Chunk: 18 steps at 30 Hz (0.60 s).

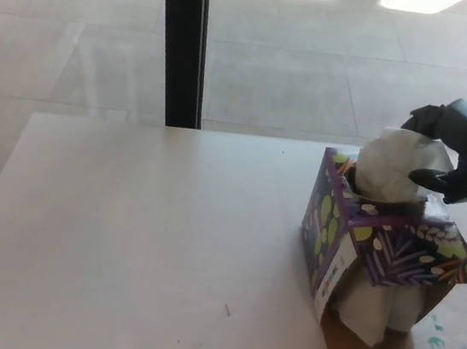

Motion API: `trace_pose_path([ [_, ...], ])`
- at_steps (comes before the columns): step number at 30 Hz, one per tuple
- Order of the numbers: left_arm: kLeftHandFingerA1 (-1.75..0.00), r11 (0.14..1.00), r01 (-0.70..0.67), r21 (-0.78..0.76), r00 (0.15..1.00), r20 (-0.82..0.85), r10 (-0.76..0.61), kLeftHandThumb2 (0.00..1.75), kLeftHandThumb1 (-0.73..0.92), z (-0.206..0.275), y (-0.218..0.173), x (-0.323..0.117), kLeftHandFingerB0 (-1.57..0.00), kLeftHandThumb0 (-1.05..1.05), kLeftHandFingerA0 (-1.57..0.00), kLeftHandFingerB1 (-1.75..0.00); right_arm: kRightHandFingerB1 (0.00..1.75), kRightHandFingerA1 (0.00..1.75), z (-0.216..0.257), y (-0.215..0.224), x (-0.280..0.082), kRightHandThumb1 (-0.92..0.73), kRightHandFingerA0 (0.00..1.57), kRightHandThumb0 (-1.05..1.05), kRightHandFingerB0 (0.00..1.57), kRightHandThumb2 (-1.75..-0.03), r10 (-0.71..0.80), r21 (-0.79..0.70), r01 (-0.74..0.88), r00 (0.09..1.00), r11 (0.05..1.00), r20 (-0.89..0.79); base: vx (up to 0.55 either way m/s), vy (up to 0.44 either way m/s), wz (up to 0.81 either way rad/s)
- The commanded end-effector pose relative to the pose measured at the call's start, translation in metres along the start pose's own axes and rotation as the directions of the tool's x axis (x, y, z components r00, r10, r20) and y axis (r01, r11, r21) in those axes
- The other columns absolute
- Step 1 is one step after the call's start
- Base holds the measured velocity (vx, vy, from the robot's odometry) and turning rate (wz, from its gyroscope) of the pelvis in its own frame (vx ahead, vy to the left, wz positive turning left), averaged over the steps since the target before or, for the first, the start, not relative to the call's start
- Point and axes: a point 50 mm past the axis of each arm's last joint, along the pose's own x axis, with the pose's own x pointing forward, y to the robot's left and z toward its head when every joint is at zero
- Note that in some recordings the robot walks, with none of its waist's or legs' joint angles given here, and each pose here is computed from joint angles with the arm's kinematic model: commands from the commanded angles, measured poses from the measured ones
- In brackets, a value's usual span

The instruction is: The robot uses its right hand to pull out a tissue from the tissue box kept in the middle of the desk and put it on the right side

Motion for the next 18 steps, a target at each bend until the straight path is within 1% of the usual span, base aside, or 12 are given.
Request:
trace_pose_path([
  [1, -1.06, 1.0, -0.01, -0.002, 1.0, 0.028, 0.01, 1.03, 0.91, 0.006, 0.005, 0.0, -0.54, -0.87, -0.79, -0.96, 0.53, 1.47, -0.004, -0.006, -0.004, -0.76, 0.73, -0.3, 0.75, -0.67, -0.024, -0.139, 0.019, 0.999, 0.99, -0.04, 0.0, 0.0, 0.0],
  [3, -1.08, 1.0, -0.013, -0.01, 1.0, 0.026, 0.013, 1.03, 0.91, 0.005, 0.005, 0.0, -0.54, -0.87, -0.79, -0.97, 0.65, 1.54, -0.005, -0.004, -0.004, -0.73, 0.73, -0.33, 0.71, -0.66, -0.016, -0.162, 0.007, 0.998, 0.987, -0.053, 0.0, 0.0, 0.0],
  [4, -1.07, 1.0, -0.012, -0.014, 1.0, 0.026, 0.013, 1.04, 0.9, 0.005, 0.005, 0.0, -0.54, -0.87, -0.79, -0.96, 0.97, 1.62, -0.005, -0.003, -0.005, -0.73, 0.75, -0.33, 0.68, -0.65, -0.013, -0.166, 0.004, 0.998, 0.986, -0.055, 0.0, 0.0, 0.0],
  [5, -1.07, 1.0, -0.011, -0.011, 1.0, 0.026, 0.011, 1.04, 0.9, 0.005, 0.005, 0.0, -0.54, -0.87, -0.79, -0.96, 0.97, 1.62, -0.005, -0.002, -0.005, -0.73, 0.75, -0.33, 0.68, -0.65, -0.014, -0.168, 0.005, 0.998, 0.986, -0.054, 0.0, 0.0, 0.0],
  [6, -1.07, 1.0, -0.009, -0.007, 1.0, 0.027, 0.009, 1.04, 0.9, 0.005, 0.005, 0.0, -0.54, -0.87, -0.79, -0.96, 1.21, 1.66, -0.007, 0.001, -0.005, -0.7, 0.75, -0.34, 0.66, -0.63, -0.014, -0.167, 0.004, 0.998, 0.986, -0.054, 0.0, 0.0, 0.0],
  [7, -1.06, 1.0, -0.011, 0.022, 1.0, 0.028, 0.01, 1.04, 0.91, 0.005, 0.005, -0.001, -0.56, -0.88, -0.8, -0.96, 0.97, 1.61, -0.007, 0.005, -0.005, -0.68, 0.73, -0.38, 0.73, -0.65, -0.005, -0.171, -0.005, 0.998, 0.985, -0.057, 0.0, 0.0, 0.0],
  [8, -1.06, 1.0, -0.011, 0.022, 1.0, 0.028, 0.01, 1.04, 0.91, 0.005, 0.005, -0.001, -0.56, -0.88, -0.8, -0.96, 0.97, 1.61, -0.007, 0.005, -0.005, -0.68, 0.73, -0.38, 0.73, -0.65, -0.005, -0.172, -0.005, 0.998, 0.985, -0.058, 0.0, 0.0, 0.0],
  [11, -1.05, 1.0, -0.003, 0.022, 1.0, 0.026, 0.003, 1.03, 0.9, 0.006, 0.004, 0.0, -0.56, -0.9, -0.77, -0.96, 0.76, 1.62, -0.006, 0.013, -0.004, -0.67, 0.75, -0.37, 0.78, -0.64, 0.033, -0.147, -0.043, 0.997, 0.988, -0.067, 0.0, 0.0, 0.0],
  [13, -1.06, 1.0, -0.003, 0.012, 1.0, 0.024, 0.003, 1.02, 0.89, 0.005, 0.004, 0.0, -0.56, -0.89, -0.78, -0.96, 0.46, 1.51, -0.002, 0.015, -0.004, -0.71, 0.81, -0.35, 0.65, -0.61, 0.013, -0.173, -0.021, 0.999, 0.985, -0.049, 0.0, 0.0, 0.0],
  [15, -1.06, 1.0, -0.003, 0.011, 1.0, 0.023, 0.003, 1.02, 0.89, 0.005, 0.004, 0.0, -0.56, -0.89, -0.78, -0.96, 0.46, 1.51, -0.001, 0.015, -0.004, -0.71, 0.81, -0.35, 0.65, -0.61, 0.01, -0.176, -0.018, 0.999, 0.984, -0.047, 0.0, 0.0, 0.0],
  [16, -1.07, 1.0, -0.003, 0.01, 1.0, 0.023, 0.002, 1.02, 0.89, 0.006, 0.004, 0.0, -0.57, -0.9, -0.8, -0.97, 0.63, 1.58, 0.001, 0.015, -0.005, -0.73, 0.81, -0.35, 0.7, -0.72, -0.046, -0.168, 0.044, 0.999, 0.985, -0.007, 0.0, 0.0, 0.0],
  [18, -1.06, 1.0, 0.0, 0.017, 0.999, 0.033, -0.001, 1.02, 0.9, 0.007, 0.004, 0.0, -0.56, -0.89, -0.78, -0.96, 0.66, 1.48, 0.002, 0.014, -0.006, -0.78, 0.77, -0.37, 0.68, -0.76, -0.068, -0.172, 0.067, 0.998, 0.983, 0.001, 0.0, 0.0, 0.0],
])
